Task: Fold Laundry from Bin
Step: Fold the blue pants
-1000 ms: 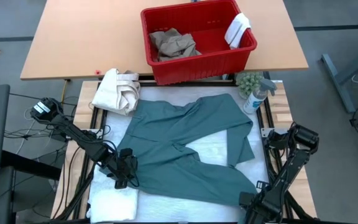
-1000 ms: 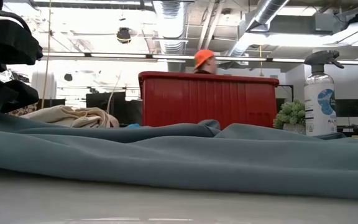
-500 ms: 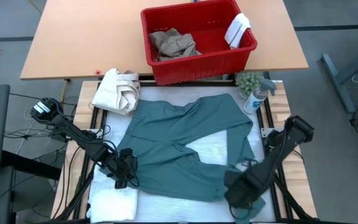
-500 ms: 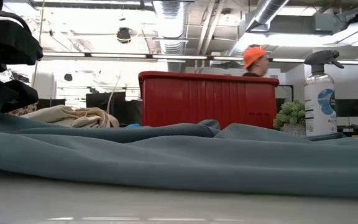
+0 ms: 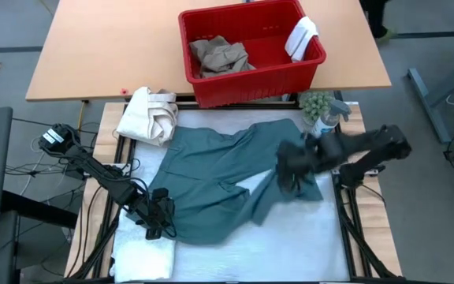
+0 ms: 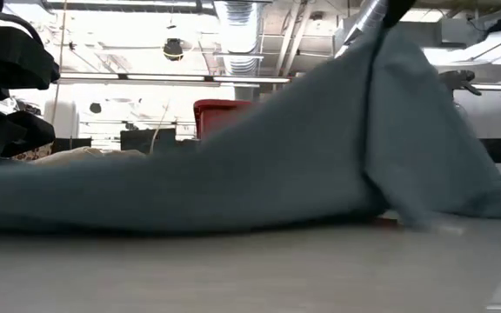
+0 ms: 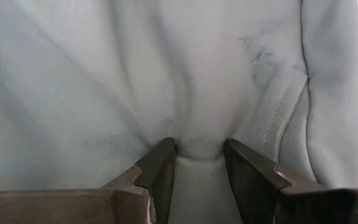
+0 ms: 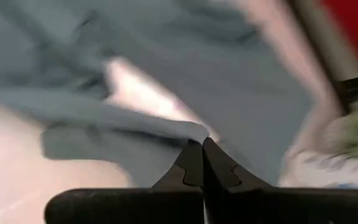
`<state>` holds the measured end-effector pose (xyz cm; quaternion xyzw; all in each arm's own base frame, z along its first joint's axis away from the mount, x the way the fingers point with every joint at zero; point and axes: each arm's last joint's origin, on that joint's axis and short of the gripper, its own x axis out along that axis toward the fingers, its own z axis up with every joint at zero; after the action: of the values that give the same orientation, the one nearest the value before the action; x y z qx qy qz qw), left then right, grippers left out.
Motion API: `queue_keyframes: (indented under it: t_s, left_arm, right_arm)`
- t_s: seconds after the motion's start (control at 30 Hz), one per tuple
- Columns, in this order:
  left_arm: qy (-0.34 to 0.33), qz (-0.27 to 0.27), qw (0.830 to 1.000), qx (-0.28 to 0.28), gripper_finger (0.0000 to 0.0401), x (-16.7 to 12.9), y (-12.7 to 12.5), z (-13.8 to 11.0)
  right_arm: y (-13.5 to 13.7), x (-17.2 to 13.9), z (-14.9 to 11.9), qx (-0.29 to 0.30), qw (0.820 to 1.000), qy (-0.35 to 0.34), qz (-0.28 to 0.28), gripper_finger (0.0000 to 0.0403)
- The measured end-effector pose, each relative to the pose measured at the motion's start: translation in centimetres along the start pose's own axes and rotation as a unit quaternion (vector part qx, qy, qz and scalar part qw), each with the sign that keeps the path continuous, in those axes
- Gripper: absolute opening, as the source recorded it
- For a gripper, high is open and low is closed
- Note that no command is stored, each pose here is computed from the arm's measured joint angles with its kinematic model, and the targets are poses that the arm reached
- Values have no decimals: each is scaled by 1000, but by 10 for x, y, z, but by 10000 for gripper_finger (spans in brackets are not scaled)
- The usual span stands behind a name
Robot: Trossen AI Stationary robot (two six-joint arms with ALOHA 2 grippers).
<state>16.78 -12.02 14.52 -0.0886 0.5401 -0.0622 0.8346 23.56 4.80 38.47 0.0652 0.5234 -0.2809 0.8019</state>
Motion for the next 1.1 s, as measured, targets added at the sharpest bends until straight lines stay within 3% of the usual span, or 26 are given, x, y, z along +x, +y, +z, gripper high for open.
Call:
queue_keyframes:
  t_s: [0.13,0.23,0.33,0.5,0.63,0.8,0.9,1.1]
  left_arm:
    - [-1,0,1000,-7,132,0,0,0]
    - [-1,0,1000,-12,132,0,0,0]
    - [-2,1,1000,-12,132,0,0,0]
    - [-1,0,1000,-12,132,0,0,0]
    - [2,-4,1000,-11,132,0,0,0]
    - [14,-16,1000,-11,132,0,-1,-1]
    - [15,-17,1000,-10,132,0,-1,-1]
    - [16,-19,1000,6,132,0,-1,-1]
  right_arm:
    - [-33,1,10,-20,999,26,26,14]
    - [-35,2,12,-77,995,40,55,14]
    - [-20,6,11,-130,985,63,89,14]
    - [44,15,-8,-201,951,153,178,14]
    - [103,17,-45,-239,928,223,182,14]
    - [169,23,-113,-251,903,321,138,14]
    - [190,32,-155,-229,898,369,76,14]
    - [197,42,-211,-183,846,500,14,14]
